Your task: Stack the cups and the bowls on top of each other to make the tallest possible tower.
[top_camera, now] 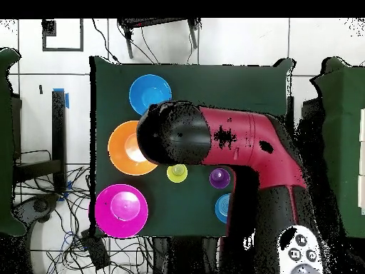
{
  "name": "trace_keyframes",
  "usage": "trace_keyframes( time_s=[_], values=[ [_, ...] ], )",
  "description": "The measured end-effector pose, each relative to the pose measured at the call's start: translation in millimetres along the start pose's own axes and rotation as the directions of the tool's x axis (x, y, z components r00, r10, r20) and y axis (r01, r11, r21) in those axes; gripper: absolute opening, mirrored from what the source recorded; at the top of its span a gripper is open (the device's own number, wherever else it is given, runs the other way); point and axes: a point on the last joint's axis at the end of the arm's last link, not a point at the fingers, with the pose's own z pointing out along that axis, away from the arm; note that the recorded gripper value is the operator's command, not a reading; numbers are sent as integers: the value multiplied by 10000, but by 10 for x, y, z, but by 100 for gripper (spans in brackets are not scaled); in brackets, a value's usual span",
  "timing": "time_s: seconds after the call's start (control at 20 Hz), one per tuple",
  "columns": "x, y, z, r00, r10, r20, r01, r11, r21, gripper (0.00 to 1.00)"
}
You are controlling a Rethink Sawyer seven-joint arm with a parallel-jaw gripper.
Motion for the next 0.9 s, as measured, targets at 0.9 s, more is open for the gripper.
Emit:
trace_keyframes(
  time_s=[0.9],
  values=[
    [189, -248, -138, 9624, 352, -2694, -327, 9994, 138, 0]
  ],
)
